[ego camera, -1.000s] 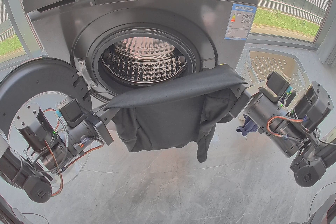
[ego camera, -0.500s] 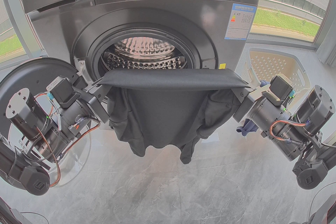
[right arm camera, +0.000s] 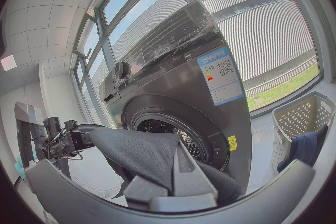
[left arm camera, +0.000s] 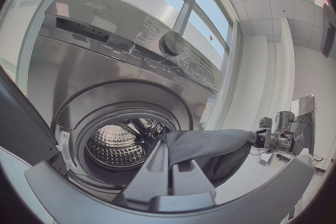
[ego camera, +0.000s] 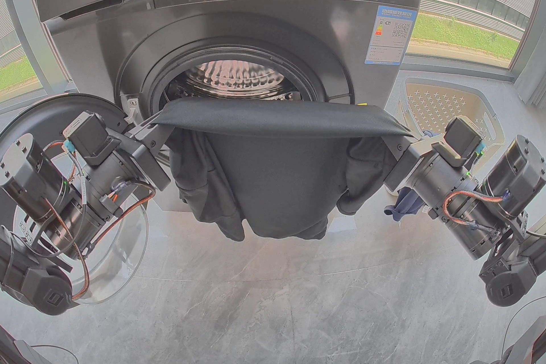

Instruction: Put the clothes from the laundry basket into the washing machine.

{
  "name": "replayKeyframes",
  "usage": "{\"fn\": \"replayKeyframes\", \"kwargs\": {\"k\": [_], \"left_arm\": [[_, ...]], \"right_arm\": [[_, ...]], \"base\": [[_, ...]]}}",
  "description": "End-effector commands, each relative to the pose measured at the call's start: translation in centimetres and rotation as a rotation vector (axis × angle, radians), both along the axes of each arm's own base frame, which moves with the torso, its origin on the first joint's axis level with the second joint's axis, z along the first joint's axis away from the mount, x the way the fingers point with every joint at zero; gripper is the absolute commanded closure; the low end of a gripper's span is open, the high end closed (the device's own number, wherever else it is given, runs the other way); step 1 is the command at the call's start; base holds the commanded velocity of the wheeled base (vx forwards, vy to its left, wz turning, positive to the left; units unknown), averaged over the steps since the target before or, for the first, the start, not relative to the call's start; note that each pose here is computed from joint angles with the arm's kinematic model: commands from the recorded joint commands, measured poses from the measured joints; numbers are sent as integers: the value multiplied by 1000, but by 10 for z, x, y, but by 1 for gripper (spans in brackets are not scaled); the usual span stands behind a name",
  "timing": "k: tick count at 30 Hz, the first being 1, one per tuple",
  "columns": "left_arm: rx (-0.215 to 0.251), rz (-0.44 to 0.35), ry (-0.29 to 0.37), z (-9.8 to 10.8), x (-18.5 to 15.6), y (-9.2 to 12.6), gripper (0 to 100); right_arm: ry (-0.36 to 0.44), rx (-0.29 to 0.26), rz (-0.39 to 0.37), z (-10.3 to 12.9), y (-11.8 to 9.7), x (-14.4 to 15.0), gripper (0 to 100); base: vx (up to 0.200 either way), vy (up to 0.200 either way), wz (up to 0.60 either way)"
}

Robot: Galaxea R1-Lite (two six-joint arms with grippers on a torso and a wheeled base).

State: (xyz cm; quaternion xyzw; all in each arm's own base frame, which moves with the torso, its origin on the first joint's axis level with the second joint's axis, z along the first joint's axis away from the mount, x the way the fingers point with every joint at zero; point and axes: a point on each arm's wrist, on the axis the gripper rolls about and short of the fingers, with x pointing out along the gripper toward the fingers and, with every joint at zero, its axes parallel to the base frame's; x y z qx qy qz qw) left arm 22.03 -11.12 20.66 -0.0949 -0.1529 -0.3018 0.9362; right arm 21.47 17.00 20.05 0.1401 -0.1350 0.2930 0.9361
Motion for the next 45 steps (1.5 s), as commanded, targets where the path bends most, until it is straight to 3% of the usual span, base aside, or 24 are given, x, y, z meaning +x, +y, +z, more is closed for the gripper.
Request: {"fn": "replayKeyframes", "kwargs": {"k": [1, 6, 12, 13, 14, 19, 24, 27, 37, 45], "left_arm": [[-2, -11, -9, 2, -3, 0, 100], [8, -68, 1, -1, -9, -11, 100], [42, -169, 4, -5, -18, -28, 100], [45, -168, 4, -5, -18, -28, 100], [54, -172, 8, -7, -17, -30, 100], [58, -181, 19, -12, -14, -35, 100], [54, -171, 19, -12, -13, -35, 100], [56, -174, 23, -13, -14, -35, 100], [50, -195, 12, -11, -19, -38, 100], [34, -213, -20, -5, -21, -40, 100]], "right_arm": [[-7, 4, 1, 2, 0, -1, 100], [13, -8, 2, -3, -2, -2, 100], [159, -131, 44, -45, -7, -17, 100], [170, -140, 46, -48, -7, -18, 0], [229, -197, 68, -67, -5, -19, 0], [277, -252, 130, -82, 6, -29, 0], [368, -355, 209, -111, 16, -47, 0], [382, -376, 235, -121, 27, -46, 0], [310, -314, 228, -130, 77, 0, 0], [279, -284, 194, -143, 97, 34, 0]], "base": [[0, 0, 0], [0, 0, 0], [0, 0, 0], [0, 0, 0], [0, 0, 0], [0, 0, 0], [0, 0, 0], [0, 0, 0], [0, 0, 0], [0, 0, 0]]}}
